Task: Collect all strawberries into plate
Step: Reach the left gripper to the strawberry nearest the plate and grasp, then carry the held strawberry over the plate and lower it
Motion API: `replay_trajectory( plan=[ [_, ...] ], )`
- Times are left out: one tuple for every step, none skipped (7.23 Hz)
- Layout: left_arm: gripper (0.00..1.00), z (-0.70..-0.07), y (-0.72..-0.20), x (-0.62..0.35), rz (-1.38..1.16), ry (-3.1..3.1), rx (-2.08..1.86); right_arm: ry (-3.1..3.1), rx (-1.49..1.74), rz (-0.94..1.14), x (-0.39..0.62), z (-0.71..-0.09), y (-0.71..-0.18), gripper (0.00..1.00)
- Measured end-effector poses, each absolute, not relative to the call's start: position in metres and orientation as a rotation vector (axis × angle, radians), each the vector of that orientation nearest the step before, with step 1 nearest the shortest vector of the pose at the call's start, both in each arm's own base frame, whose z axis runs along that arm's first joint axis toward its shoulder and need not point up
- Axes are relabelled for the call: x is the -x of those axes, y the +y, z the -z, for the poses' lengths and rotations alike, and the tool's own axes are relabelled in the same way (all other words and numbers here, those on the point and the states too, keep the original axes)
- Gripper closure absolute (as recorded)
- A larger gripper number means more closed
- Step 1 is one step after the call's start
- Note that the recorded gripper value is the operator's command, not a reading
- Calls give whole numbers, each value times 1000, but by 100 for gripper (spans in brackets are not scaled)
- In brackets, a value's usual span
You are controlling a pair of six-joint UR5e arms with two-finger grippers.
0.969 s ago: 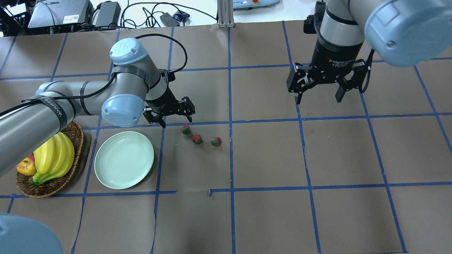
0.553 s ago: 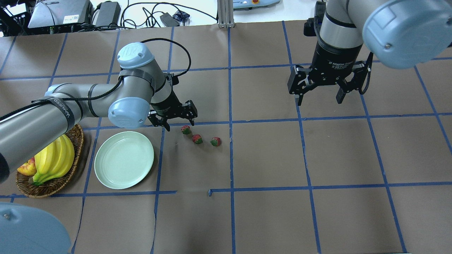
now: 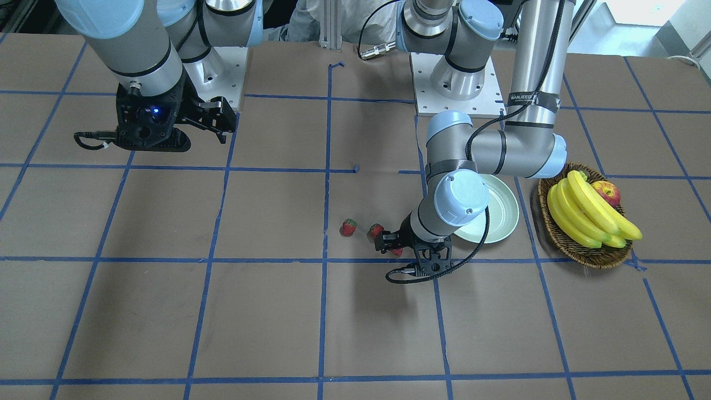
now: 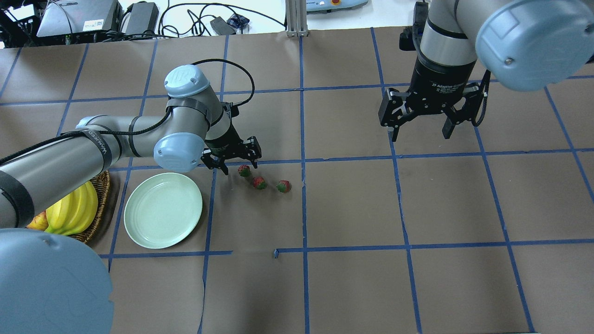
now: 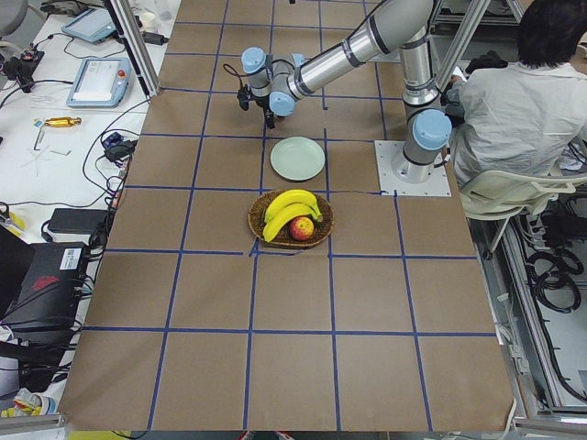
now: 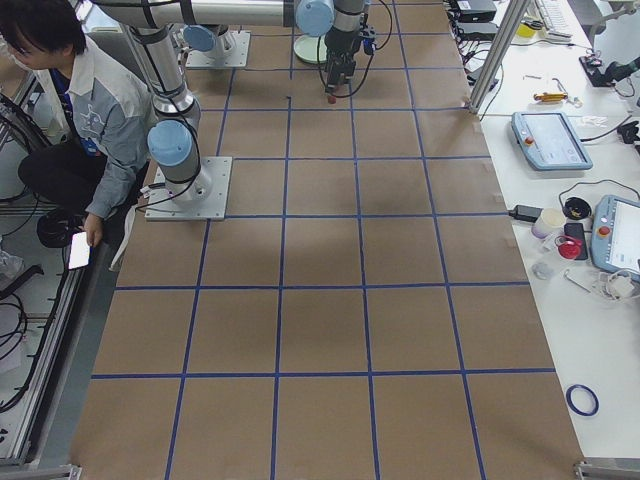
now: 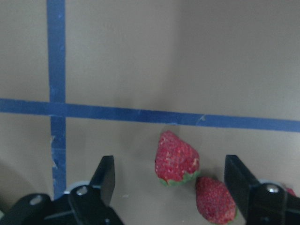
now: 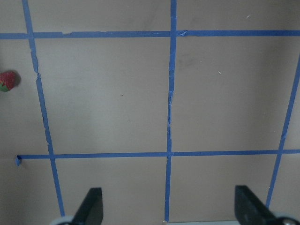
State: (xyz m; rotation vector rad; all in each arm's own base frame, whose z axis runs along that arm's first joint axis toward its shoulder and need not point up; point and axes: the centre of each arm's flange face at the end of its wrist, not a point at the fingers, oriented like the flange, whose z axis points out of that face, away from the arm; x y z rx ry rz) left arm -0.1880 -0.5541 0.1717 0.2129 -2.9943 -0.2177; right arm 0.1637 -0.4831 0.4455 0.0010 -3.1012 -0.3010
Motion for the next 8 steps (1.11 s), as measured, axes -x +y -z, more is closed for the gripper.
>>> replay_trajectory(
  plan=[
    [73,-168,-555,188,219,-2996,-211,-3100,-2,310,-164,-442,-482,0],
    [100,-167,-555,188,220,-2998,-205,-3099,-3,316,-164,-440,-481,0],
    [100,-167,-555,188,220,-2998,-198,-3099,-3,318,-164,-439,-481,0],
    [100,-166,-555,188,222,-2999,-193,-3099,-3,319,-164,-439,-481,0],
    [100,-167,-555,188,225,-2999,-191,-3099,-3,320,-164,-439,-481,0],
    [100,-171,-557,188,216,-2999,-188,-3099,-3,321,-164,-439,-481,0],
    [100,-184,-562,188,200,-3007,-185,-3100,-3,319,-164,-439,-481,0],
    [100,-206,-571,186,197,-3034,-178,-3100,-3,317,-164,-439,-481,0]
  ],
)
